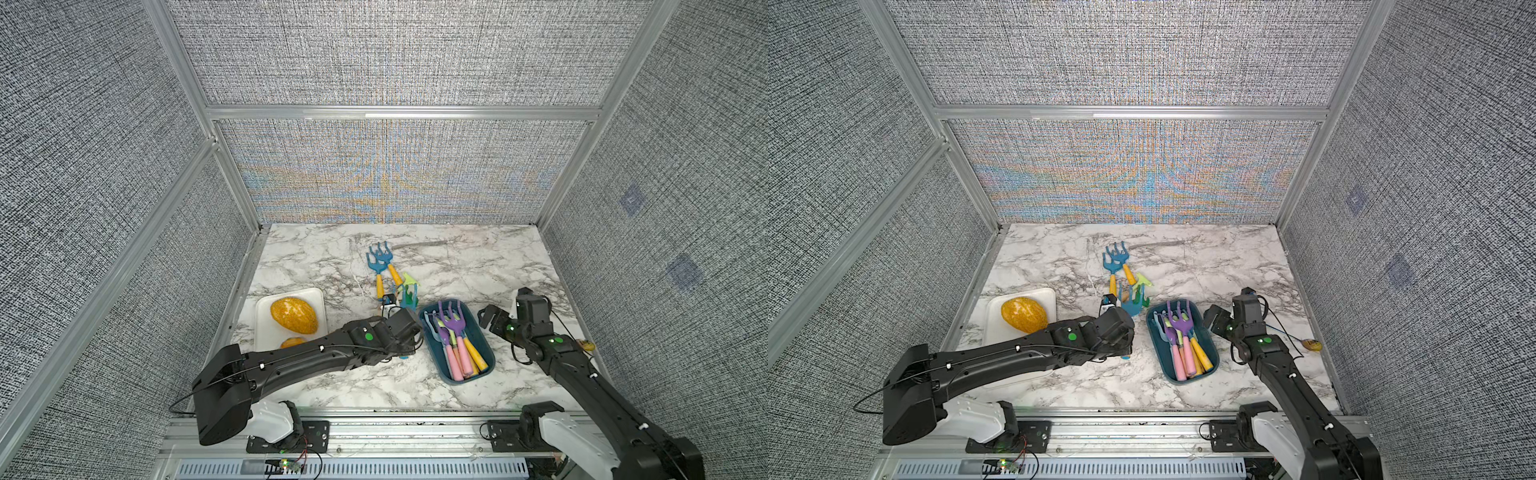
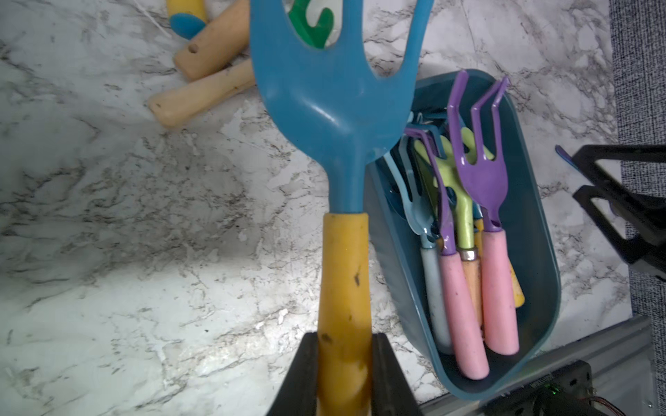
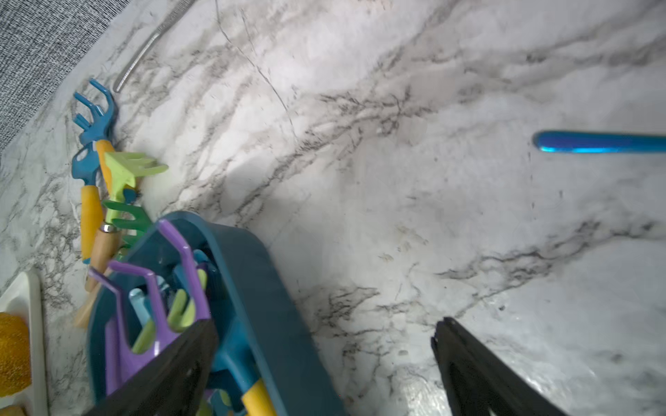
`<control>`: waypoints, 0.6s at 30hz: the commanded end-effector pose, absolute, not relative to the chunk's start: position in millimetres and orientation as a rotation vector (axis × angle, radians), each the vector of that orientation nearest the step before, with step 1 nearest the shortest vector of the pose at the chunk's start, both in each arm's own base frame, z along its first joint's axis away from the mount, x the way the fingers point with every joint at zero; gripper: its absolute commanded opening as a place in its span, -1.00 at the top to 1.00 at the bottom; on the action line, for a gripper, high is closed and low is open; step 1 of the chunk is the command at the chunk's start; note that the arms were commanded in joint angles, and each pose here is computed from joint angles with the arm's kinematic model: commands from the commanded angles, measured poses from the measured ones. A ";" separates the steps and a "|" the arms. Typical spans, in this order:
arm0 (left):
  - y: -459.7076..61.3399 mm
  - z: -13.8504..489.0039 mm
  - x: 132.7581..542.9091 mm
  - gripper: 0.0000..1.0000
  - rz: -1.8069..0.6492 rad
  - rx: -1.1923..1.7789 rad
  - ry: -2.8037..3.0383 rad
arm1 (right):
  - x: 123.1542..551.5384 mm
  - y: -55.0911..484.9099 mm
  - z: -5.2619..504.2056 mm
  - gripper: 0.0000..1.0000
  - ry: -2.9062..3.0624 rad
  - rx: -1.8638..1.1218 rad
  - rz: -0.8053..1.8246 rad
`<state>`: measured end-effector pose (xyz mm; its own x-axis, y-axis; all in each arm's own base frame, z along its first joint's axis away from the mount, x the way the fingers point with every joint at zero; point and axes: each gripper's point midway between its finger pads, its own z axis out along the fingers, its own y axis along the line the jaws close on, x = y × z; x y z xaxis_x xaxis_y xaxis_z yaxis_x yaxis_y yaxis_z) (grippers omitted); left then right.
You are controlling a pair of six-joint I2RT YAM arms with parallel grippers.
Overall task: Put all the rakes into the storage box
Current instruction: Move the storage box to the center of the board.
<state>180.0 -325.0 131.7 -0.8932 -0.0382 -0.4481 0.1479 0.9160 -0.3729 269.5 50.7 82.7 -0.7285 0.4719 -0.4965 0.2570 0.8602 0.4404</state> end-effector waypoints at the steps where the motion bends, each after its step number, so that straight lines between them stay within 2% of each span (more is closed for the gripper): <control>1: -372.9 140.5 164.9 1.00 -0.670 0.202 2.567 | 265.4 75.8 76.6 -0.98 2.432 0.428 0.678; 6: -379.3 139.1 163.4 1.00 -0.670 0.225 2.568 | 256.8 85.9 62.4 -0.96 2.449 0.419 0.775; 10: -377.3 135.2 163.6 1.00 -0.655 0.221 2.570 | 248.7 94.7 60.5 -0.86 2.439 0.398 0.853; 15: -370.1 132.0 166.3 1.00 -0.626 0.194 2.563 | 227.3 110.6 64.2 -0.46 2.412 0.361 0.980; 18: -356.1 136.2 170.8 1.00 -0.571 0.147 2.552 | 209.8 141.7 68.9 -0.21 2.412 0.309 1.078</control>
<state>162.5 -367.7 127.3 -0.8806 0.0357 -0.4725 0.2436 0.8894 -0.3867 221.8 112.8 56.5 -0.8354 0.3955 -0.3818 0.0466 0.7429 0.6678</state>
